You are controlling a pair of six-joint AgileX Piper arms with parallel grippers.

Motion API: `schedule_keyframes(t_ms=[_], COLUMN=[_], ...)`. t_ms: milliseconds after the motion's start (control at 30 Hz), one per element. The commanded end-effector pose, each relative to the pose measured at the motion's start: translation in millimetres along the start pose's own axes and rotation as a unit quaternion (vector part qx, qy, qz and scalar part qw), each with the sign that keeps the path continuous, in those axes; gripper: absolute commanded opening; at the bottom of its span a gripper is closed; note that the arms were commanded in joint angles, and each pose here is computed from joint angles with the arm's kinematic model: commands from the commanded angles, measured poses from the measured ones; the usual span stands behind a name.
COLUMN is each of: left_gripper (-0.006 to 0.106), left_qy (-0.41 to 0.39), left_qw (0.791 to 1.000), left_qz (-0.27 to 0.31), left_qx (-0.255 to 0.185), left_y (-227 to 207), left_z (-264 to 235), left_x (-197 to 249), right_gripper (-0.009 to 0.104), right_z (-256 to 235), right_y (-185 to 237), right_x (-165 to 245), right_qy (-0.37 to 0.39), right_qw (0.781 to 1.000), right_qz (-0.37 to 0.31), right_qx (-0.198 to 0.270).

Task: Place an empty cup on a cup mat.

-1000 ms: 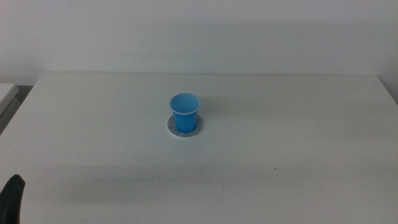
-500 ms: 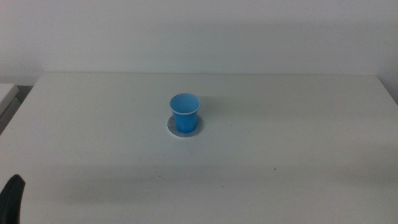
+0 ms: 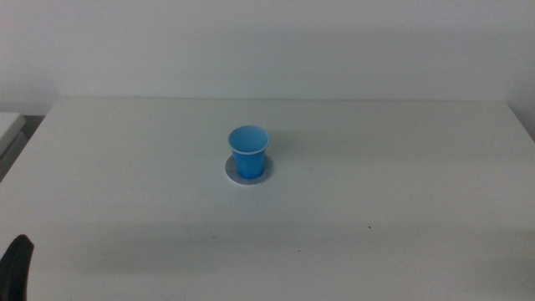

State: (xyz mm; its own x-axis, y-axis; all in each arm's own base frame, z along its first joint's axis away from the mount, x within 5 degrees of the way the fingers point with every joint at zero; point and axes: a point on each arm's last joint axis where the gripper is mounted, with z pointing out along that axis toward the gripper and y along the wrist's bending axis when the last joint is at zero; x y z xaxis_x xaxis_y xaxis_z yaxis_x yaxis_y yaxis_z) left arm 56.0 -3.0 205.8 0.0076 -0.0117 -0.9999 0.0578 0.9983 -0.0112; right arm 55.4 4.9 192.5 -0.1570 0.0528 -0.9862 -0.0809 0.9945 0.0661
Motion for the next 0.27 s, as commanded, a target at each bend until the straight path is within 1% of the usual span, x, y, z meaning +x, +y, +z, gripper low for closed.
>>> schedule_keyframes(t_ms=[0,167,233], left_gripper=[0.094,0.094,0.094], left_qy=[-0.004,-0.004,-0.004], left_qw=[1.0,1.0,1.0], left_qz=[-0.004,-0.004,-0.004], left_qx=[0.002,0.002,0.002], left_y=[-0.3,-0.3,-0.3], left_z=[0.4,0.4,0.4], left_x=[-0.9,-0.9,-0.9], right_gripper=[0.093,0.093,0.093], right_z=[0.0,0.0,0.0], right_y=[-0.7,-1.0,-1.0], right_x=[1.1,1.1,1.1], right_qy=[0.0,0.0,0.0], right_qw=[1.0,1.0,1.0], right_qz=[-0.009,-0.015,-0.002], right_qx=[0.005,0.006,0.006])
